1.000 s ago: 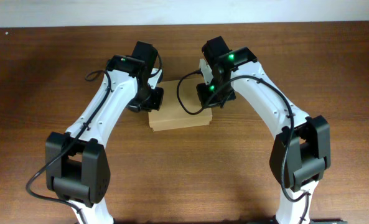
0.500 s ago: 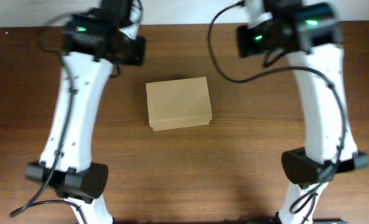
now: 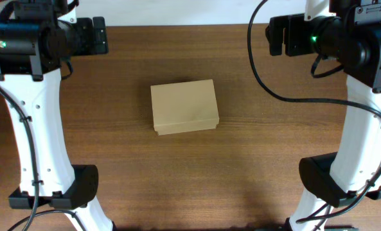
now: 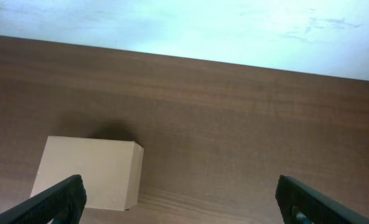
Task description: Pack container
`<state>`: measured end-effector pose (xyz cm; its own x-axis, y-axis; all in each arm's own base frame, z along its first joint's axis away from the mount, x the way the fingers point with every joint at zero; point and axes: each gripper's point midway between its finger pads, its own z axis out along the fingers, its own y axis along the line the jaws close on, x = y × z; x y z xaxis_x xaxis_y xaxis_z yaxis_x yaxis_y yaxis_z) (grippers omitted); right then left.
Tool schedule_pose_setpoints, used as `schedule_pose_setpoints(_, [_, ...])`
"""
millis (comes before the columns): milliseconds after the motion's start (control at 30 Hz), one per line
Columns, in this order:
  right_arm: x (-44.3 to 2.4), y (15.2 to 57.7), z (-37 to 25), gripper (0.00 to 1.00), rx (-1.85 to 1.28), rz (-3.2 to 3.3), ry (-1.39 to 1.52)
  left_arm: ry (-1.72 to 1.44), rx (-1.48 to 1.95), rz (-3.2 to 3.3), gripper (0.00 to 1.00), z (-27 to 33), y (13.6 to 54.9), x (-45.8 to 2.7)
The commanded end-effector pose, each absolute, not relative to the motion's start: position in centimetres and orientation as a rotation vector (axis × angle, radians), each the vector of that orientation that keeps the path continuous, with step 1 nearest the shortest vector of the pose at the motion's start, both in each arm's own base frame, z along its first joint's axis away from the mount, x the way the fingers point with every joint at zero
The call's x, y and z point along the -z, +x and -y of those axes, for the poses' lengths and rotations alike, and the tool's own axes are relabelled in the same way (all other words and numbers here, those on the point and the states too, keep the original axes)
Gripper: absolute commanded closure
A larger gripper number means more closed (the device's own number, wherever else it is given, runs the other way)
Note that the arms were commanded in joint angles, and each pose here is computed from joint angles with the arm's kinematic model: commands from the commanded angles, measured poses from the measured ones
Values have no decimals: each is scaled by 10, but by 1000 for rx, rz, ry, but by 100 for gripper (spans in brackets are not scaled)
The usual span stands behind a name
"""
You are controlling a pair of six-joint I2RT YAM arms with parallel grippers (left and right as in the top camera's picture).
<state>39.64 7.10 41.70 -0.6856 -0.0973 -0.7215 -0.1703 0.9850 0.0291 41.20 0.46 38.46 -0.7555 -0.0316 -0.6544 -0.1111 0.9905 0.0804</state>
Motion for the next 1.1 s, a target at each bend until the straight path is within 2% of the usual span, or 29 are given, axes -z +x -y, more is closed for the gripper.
schedule_pose_setpoints(0, [-415, 397, -67, 1, -100, -2339, -179, -110, -163, -2435, 0, -8, 410, -383])
schedule_pose_setpoints(700, [-415, 396, -73, 1, -143, -2338, -196, -106, -161, -2447, 0, -7, 408, -381])
schedule_pose_setpoints(1067, [-496, 341, -45, 1, -45, -2083, -117, -110, -162, -2447, 0, -8, 408, -381])
